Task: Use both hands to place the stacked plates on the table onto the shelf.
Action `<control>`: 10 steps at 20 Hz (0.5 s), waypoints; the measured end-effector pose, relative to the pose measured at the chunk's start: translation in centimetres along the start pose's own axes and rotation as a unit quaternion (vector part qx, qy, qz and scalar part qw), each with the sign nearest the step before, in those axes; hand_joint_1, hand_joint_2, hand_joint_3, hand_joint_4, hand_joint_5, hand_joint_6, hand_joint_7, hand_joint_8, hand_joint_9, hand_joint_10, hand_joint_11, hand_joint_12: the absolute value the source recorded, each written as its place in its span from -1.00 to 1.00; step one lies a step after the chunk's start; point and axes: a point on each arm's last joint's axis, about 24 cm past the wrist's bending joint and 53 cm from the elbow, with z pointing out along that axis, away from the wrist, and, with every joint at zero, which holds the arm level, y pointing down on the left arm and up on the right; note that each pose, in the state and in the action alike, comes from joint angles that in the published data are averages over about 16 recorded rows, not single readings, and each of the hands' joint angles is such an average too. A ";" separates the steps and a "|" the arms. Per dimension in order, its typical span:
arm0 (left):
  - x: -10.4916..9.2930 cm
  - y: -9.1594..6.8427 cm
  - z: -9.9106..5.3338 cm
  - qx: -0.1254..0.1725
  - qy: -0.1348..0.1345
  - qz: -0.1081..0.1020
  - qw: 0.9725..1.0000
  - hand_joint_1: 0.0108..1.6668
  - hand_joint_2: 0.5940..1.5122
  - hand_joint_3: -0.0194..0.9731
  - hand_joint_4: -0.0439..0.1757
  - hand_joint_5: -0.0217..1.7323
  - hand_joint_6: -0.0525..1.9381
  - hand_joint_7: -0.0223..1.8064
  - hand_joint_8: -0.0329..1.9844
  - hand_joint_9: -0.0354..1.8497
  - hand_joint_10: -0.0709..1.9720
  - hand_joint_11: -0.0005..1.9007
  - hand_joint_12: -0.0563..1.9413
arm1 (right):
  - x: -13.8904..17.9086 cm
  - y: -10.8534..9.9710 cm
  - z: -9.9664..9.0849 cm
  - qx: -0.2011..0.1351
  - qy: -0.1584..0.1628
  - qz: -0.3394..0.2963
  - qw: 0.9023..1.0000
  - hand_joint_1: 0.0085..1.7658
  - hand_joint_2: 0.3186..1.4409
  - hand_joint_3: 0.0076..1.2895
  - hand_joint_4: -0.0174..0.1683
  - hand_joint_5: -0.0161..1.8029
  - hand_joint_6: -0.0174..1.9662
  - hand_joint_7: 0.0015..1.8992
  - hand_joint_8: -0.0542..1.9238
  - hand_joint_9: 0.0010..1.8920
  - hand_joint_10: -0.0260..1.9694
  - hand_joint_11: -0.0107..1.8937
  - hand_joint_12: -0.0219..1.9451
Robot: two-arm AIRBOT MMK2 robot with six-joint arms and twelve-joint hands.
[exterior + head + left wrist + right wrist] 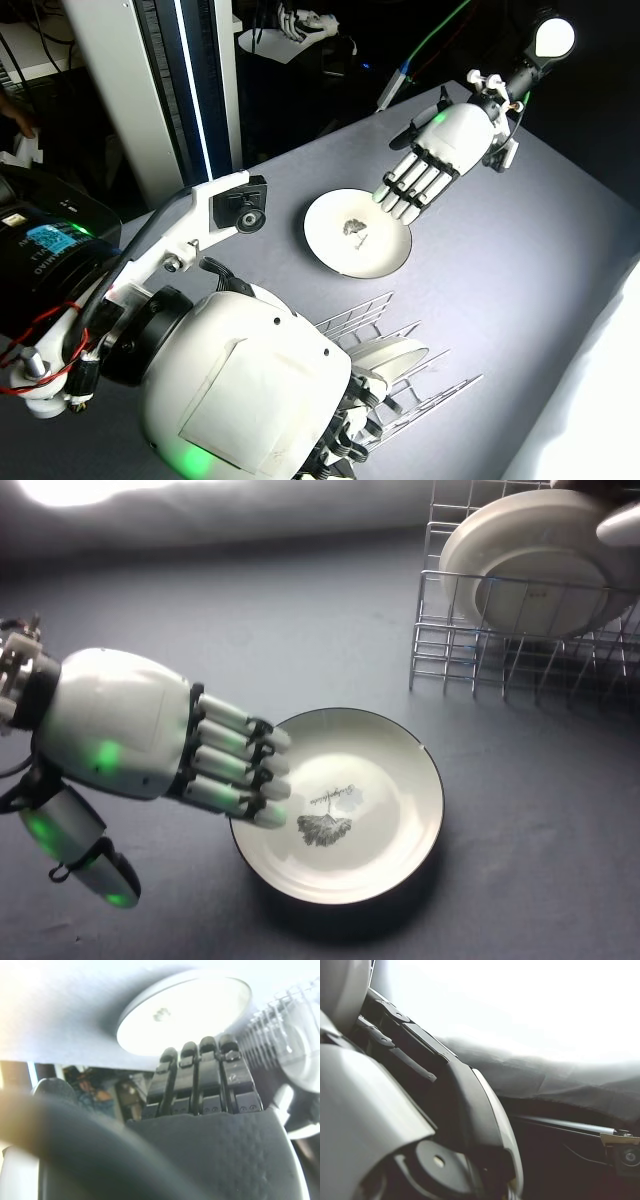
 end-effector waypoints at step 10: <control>2.3 0.7 1.0 -0.009 0.025 0.007 1.000 -0.99 0.22 -0.94 -0.62 -0.95 -0.94 -0.96 -0.96 -0.94 -0.92 -0.98 -0.93 | 7.2 7.0 -0.7 -0.147 0.086 -0.198 0.965 -0.01 0.29 -0.99 -0.82 -0.64 -0.97 -0.65 -0.93 -0.65 -0.97 -0.91 -0.14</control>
